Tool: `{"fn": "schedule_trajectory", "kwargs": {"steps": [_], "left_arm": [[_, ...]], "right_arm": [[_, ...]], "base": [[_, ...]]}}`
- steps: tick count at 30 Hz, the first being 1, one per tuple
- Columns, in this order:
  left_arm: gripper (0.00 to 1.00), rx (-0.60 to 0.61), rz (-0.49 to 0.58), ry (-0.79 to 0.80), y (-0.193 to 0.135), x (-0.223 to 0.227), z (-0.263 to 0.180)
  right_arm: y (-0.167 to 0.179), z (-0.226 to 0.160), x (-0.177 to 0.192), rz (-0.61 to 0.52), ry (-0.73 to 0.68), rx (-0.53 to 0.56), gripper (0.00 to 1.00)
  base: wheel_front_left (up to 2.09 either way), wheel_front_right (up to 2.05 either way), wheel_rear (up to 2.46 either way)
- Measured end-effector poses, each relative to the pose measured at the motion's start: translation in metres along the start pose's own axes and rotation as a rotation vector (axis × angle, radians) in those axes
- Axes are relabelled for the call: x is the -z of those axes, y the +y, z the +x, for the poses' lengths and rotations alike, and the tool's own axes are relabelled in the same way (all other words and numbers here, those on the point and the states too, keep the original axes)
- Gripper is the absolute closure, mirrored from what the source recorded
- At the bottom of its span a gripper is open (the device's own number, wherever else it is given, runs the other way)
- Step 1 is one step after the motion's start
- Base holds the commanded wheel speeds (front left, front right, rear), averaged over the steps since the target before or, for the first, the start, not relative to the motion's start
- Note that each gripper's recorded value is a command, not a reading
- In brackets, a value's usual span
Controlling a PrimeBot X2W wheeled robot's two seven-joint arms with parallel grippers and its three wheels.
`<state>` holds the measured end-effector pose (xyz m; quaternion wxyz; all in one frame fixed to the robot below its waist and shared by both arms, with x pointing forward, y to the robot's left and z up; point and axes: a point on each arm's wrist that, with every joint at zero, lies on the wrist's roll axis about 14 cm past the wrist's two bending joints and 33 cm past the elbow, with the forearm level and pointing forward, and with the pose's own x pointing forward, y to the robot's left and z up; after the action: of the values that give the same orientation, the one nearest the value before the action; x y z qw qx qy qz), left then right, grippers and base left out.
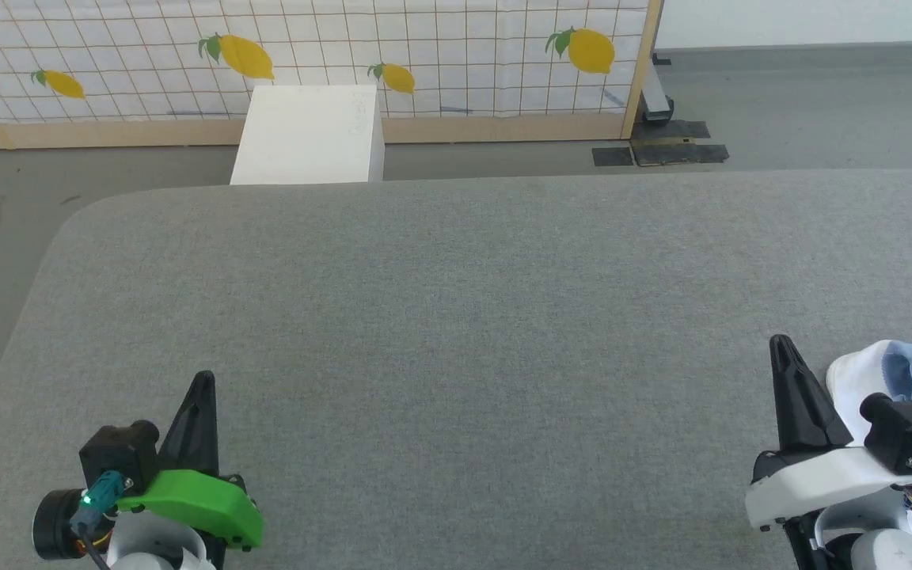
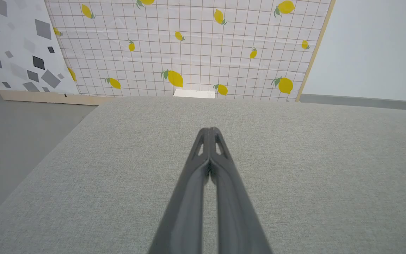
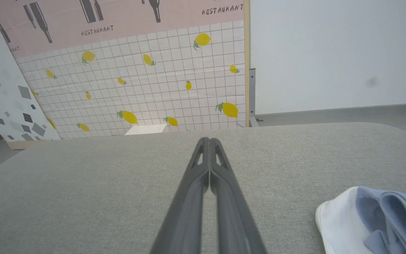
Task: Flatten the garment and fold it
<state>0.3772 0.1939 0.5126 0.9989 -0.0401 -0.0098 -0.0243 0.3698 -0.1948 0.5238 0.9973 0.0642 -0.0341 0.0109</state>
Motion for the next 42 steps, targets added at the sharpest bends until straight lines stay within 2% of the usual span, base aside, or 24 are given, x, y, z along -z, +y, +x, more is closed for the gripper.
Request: {"fn": "schedule_trajectory", "kwargs": {"steps": [42], "left_arm": [[1.00,-0.016,0.068,0.000,-0.011,-0.010,0.000]], "right_arm": [[0.019,0.003,-0.002,-0.084,0.036,-0.060,1.00]], "base": [[0.00,0.00,0.00]]}}
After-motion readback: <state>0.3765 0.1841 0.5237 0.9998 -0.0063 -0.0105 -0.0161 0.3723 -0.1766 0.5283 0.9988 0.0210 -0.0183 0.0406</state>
